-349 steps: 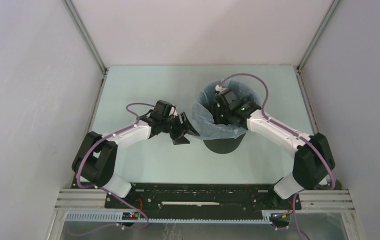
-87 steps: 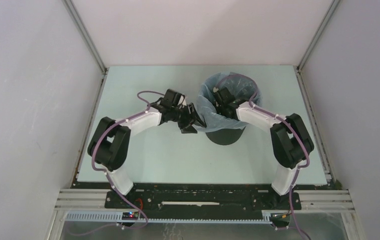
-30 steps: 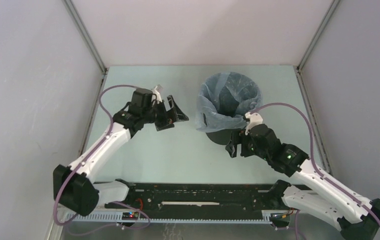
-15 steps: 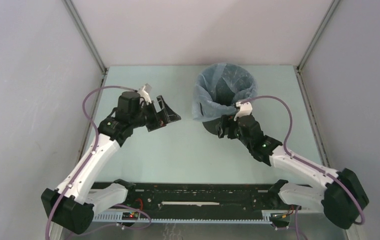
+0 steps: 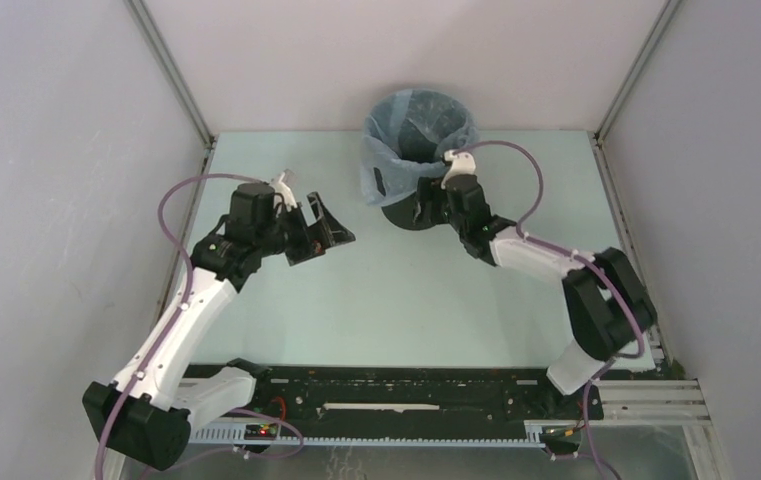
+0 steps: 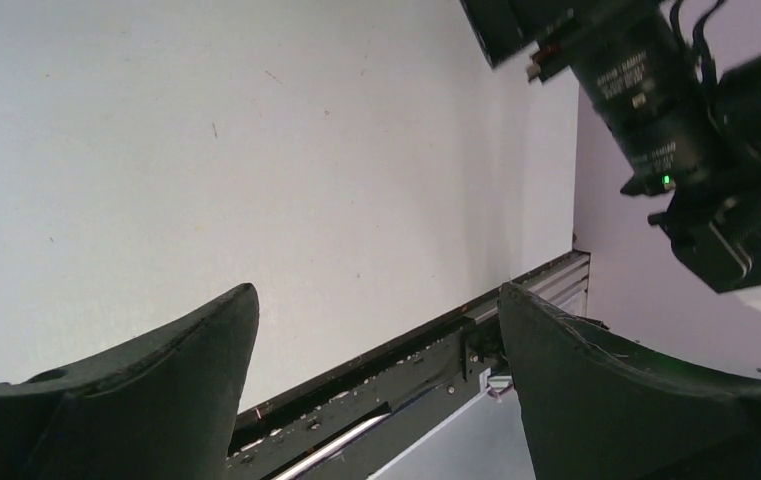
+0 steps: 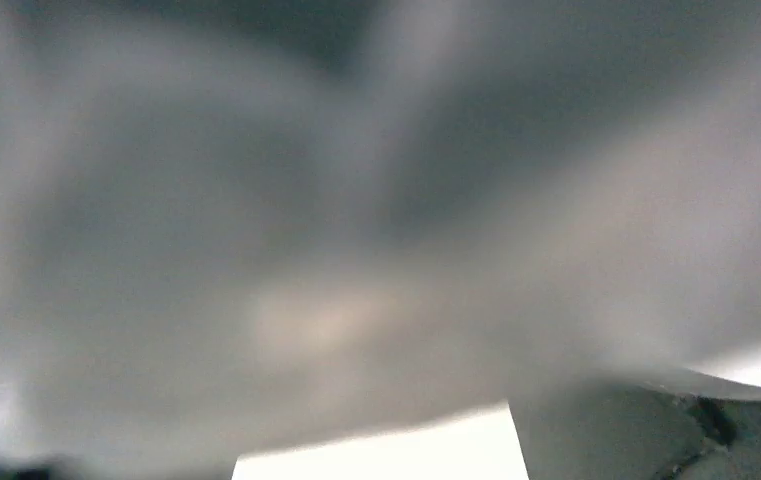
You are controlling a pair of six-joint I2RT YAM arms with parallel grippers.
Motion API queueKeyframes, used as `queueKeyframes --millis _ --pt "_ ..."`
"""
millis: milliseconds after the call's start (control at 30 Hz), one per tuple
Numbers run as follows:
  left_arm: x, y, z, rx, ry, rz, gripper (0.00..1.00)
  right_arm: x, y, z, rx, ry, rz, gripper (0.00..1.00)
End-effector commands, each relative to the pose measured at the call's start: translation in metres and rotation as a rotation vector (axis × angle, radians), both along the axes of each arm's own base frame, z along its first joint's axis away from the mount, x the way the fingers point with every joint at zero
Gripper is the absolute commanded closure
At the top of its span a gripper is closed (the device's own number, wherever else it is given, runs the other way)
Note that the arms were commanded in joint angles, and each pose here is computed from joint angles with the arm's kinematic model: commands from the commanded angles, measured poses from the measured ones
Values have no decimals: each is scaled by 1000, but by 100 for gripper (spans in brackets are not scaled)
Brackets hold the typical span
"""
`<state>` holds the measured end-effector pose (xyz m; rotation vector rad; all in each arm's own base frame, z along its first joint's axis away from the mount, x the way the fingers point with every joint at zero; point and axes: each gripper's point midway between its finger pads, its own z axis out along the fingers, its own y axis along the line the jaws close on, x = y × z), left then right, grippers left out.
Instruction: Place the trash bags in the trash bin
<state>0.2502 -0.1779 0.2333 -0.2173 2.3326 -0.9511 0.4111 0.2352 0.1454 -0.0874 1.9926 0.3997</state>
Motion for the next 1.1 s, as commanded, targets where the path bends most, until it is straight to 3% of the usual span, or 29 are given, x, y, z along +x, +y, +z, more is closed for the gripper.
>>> queueKeyframes --millis 0,200,400,767,900,1067 --pt "5 4 43 -12 -123 3 5 18 13 -18 -32 116 28 10" --pt "9 9 69 -5 -206 19 5 18 13 6 -55 218 9 9" --pt "9 27 164 51 -488 49 4 -63 -18 58 -39 298 59 8" --pt "-35 90 318 94 -932 300 0 -206 -127 264 127 -88 -37 0" --pt "-59 115 345 123 -1028 396 0 -236 -157 318 188 -196 -82 0" --pt "-74 134 349 164 -1061 462 0 -261 -174 373 292 -324 -83 0"
